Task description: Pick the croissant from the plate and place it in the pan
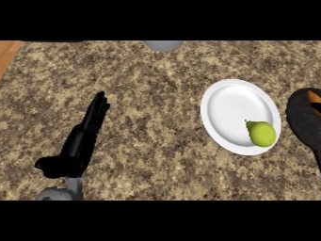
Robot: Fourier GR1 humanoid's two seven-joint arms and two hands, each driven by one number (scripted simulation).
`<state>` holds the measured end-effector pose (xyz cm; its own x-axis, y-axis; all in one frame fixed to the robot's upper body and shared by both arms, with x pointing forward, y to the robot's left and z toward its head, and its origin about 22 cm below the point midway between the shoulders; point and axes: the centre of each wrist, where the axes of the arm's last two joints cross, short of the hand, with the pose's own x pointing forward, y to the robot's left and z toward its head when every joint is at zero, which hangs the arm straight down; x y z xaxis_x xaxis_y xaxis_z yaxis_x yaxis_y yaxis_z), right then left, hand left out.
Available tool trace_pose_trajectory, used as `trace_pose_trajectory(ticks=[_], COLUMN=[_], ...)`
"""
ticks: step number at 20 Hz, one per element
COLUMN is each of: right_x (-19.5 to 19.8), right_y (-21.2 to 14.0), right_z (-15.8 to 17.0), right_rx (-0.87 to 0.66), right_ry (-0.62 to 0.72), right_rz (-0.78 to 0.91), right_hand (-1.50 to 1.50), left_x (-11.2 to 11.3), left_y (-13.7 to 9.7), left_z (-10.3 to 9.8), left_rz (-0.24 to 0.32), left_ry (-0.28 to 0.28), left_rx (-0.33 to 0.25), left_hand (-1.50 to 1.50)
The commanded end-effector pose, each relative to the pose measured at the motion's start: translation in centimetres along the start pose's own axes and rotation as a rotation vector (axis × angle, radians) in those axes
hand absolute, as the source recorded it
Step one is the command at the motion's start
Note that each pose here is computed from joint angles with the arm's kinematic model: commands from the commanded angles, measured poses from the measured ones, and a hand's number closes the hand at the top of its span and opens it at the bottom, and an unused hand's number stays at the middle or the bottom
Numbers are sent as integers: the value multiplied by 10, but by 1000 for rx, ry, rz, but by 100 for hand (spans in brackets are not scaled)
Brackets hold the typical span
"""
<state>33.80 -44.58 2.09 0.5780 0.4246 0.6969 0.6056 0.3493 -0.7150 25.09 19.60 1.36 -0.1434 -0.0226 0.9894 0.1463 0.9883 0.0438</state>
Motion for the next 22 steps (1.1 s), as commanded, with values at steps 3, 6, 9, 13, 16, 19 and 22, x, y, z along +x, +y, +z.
trace_pose_trajectory(ticks=[3,6,9,13,16,19,22], right_x=[0,-19,-36,-70,-75,-101,-105], right_y=[-13,-18,-18,-31,-38,-59,-55], right_z=[-8,-9,-2,10,18,32,68], right_rx=[-161,-159,-111,-47,59,106,135], right_ry=[-73,-57,-63,-86,-116,-165,-201], right_rz=[-218,-322,-428,-531,-595,-590,-595], right_hand=[-150,-150,-150,-150,-150,-150,-150], left_x=[2,4,-6,-15,-6,3,5], left_y=[0,0,6,4,-10,7,-1], left_z=[3,-1,2,30,13,20,16], left_rz=[-14,-2,-8,-14,-5,-26,-10], left_ry=[1,14,17,23,33,18,23], left_rx=[2,8,27,39,60,34,47], left_hand=[0,0,0,0,0,0,0])
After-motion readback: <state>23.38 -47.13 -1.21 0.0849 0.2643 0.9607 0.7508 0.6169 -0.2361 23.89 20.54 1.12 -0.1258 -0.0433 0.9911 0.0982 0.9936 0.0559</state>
